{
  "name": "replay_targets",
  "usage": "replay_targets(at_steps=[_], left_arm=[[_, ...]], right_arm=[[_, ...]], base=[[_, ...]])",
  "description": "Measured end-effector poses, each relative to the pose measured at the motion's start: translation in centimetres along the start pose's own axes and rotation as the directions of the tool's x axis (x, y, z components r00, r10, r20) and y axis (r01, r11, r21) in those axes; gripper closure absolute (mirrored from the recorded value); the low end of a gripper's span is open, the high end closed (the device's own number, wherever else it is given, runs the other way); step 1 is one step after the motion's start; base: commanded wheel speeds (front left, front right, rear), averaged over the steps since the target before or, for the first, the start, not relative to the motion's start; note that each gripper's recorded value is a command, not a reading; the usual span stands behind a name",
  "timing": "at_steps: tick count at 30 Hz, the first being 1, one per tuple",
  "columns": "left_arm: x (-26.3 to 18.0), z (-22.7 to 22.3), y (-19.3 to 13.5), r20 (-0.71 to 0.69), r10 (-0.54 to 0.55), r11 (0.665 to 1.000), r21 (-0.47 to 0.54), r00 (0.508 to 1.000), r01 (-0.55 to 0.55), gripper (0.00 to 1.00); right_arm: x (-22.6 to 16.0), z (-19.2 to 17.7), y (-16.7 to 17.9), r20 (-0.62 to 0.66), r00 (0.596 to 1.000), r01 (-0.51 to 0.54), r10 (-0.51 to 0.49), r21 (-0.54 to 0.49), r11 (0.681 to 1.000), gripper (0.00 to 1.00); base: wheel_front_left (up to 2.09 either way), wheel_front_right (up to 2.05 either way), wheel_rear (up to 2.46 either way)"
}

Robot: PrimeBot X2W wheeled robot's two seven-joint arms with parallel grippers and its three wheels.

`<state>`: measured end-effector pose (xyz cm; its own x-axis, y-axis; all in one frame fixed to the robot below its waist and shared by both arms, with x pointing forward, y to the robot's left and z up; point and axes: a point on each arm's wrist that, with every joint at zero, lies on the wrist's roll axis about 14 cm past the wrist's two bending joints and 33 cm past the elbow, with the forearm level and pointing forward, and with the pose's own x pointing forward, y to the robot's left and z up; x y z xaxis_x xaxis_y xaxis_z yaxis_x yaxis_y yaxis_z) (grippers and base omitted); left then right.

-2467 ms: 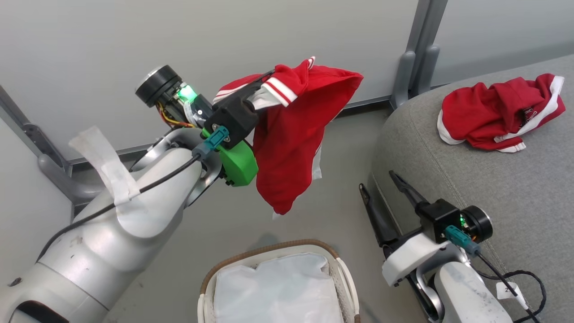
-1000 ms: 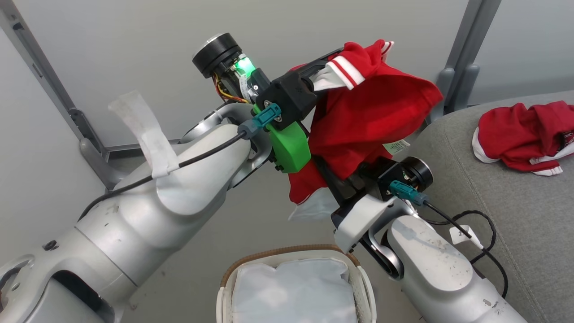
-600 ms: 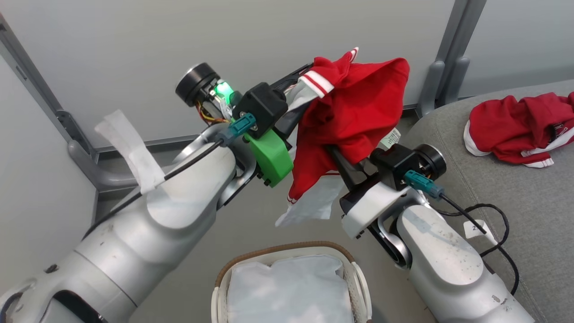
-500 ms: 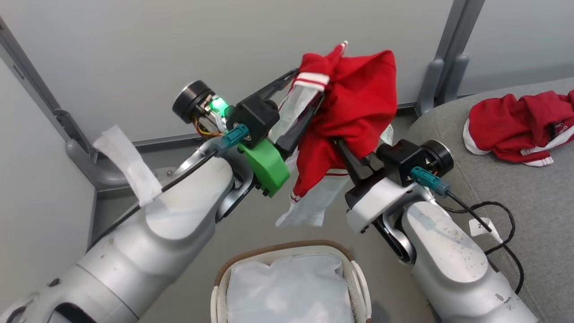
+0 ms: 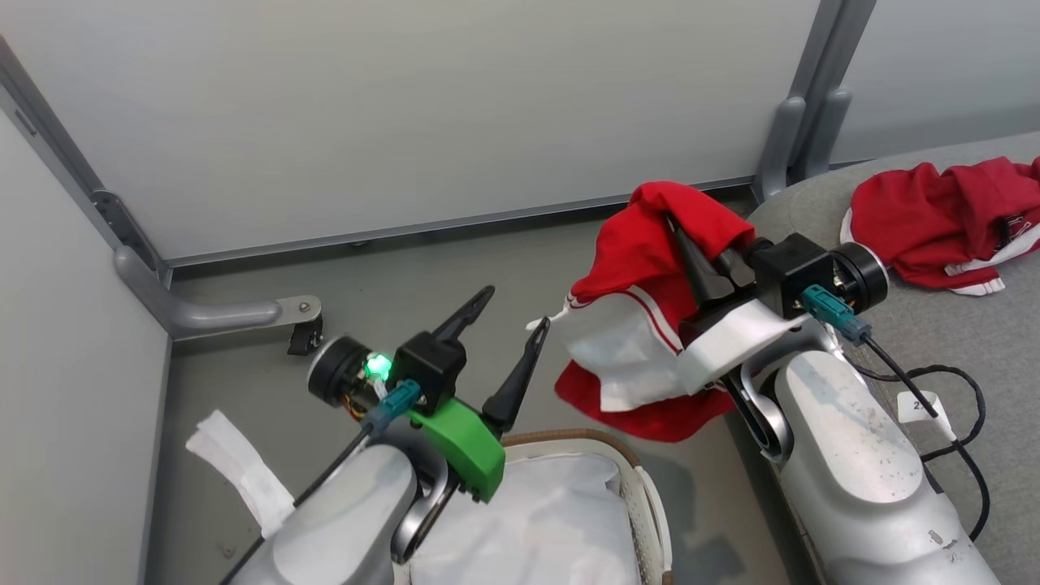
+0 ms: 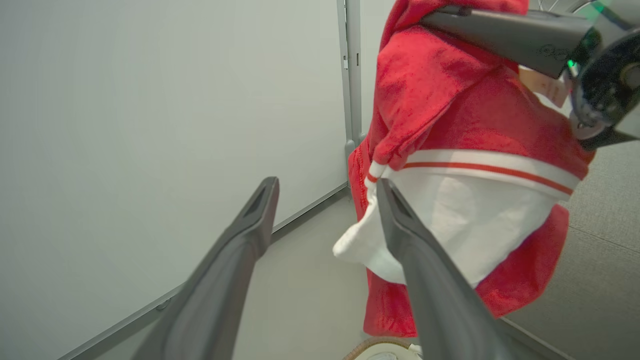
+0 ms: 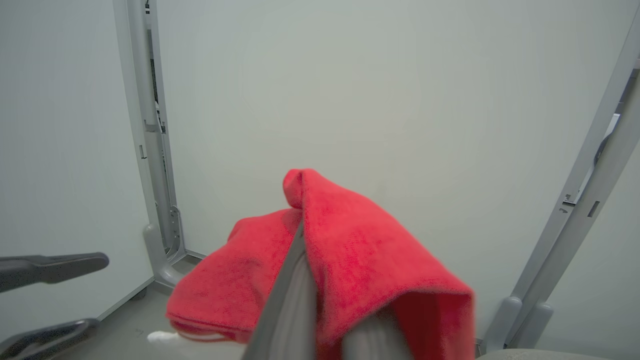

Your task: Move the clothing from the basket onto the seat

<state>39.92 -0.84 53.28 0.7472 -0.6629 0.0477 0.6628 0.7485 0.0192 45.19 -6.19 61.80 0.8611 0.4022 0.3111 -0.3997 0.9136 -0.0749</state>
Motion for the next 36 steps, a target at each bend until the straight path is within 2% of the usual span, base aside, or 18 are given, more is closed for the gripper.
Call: replay_targets(at_steps=[9, 17, 22, 28, 36], left_arm=[[-1.3, -3.4, -1.5, -0.055, 0.022, 0.995, -0.098, 0.998, -0.027, 0.0], [0.1, -3.1, -2.3, -0.03, -0.002, 0.994, -0.111, 1.0, -0.001, 0.0], [1.7, -3.0, -3.6, -0.011, -0.053, 0.991, -0.125, 0.999, 0.051, 0.0], [3.9, -3.8, -6.8, -0.013, -0.169, 0.977, -0.136, 0.986, 0.166, 0.0], [6.3, -5.6, -10.7, -0.032, -0.31, 0.94, -0.161, 0.95, 0.301, 0.0]], right_arm=[[-1.5, -0.7, -2.9, -0.024, 0.996, 0.086, -0.087, -0.035, 0.996, 1.0], [-2.9, -0.9, -5.4, -0.034, 0.987, 0.155, -0.157, -0.056, 0.986, 1.0], [-4.0, -0.4, -7.9, -0.027, 0.974, 0.221, -0.224, -0.081, 0.972, 1.0], [-7.0, -0.6, -11.8, -0.046, 0.94, 0.33, -0.338, -0.119, 0.936, 1.0], [-12.0, -1.3, -16.5, -0.084, 0.865, 0.477, -0.495, -0.17, 0.862, 1.0]], base=[[0.0, 0.0, 0.0], [0.0, 0.0, 0.0], [0.0, 0.0, 0.0], [0.0, 0.0, 0.0], [0.0, 0.0, 0.0]])
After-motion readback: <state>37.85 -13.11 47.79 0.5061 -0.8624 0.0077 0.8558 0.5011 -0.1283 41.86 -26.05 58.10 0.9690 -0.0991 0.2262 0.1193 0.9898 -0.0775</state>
